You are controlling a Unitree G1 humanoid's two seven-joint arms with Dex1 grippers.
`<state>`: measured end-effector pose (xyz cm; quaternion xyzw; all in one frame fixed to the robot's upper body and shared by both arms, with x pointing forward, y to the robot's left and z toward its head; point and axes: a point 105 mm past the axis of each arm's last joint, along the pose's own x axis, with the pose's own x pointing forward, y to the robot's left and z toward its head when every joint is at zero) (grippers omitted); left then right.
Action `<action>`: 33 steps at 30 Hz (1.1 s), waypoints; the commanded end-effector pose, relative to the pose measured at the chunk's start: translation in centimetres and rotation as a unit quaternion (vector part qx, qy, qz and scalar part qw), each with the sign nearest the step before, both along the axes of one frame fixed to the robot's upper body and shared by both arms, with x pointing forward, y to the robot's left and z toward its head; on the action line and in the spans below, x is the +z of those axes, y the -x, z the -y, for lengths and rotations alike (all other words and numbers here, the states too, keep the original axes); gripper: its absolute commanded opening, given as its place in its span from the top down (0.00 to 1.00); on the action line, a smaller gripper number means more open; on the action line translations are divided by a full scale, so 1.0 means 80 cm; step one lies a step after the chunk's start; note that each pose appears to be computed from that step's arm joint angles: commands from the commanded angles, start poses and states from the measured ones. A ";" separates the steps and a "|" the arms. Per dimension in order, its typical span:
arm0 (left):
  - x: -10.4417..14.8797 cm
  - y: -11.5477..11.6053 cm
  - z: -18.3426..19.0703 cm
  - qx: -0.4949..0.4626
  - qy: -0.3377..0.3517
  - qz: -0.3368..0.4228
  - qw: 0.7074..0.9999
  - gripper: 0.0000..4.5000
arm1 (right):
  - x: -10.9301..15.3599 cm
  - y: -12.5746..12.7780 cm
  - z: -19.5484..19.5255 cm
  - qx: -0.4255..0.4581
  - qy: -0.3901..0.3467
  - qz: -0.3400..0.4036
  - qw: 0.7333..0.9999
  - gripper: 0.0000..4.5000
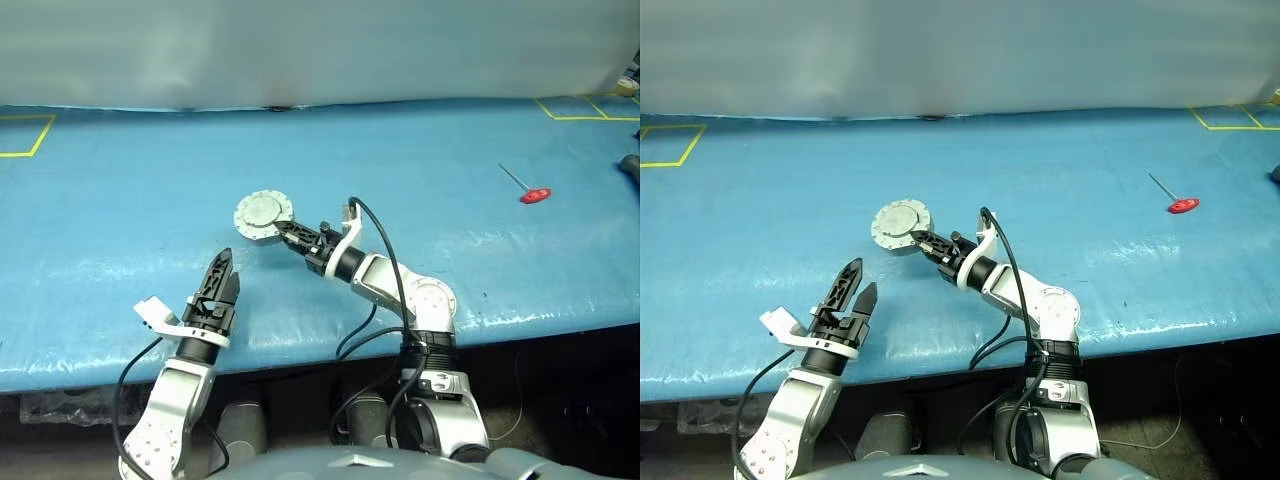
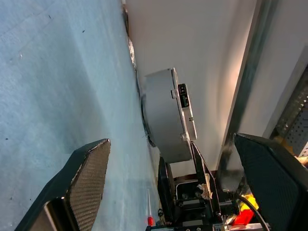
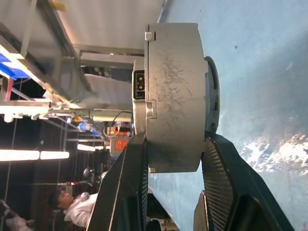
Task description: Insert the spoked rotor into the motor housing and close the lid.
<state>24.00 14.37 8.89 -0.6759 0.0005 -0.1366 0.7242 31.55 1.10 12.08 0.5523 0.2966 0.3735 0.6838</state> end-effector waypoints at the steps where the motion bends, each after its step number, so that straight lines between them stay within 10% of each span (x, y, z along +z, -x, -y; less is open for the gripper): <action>1: 0.019 -0.006 0.009 0.005 0.059 0.043 0.997 0.00 | 0.034 0.029 -0.029 0.048 -0.070 0.024 0.996 0.73; 23: 0.024 -0.012 0.012 -0.003 0.095 0.050 0.994 0.00 | 0.009 0.094 -0.043 0.152 -0.055 -0.004 0.987 0.73; 30: 0.023 -0.013 0.014 -0.004 0.098 0.043 0.994 0.43 | 0.003 0.097 -0.043 0.154 -0.046 -0.009 0.987 0.73; 33: 0.022 -0.013 0.014 -0.008 0.099 0.044 0.994 0.46 | 0.004 0.096 -0.043 0.151 -0.048 -0.009 0.987 0.73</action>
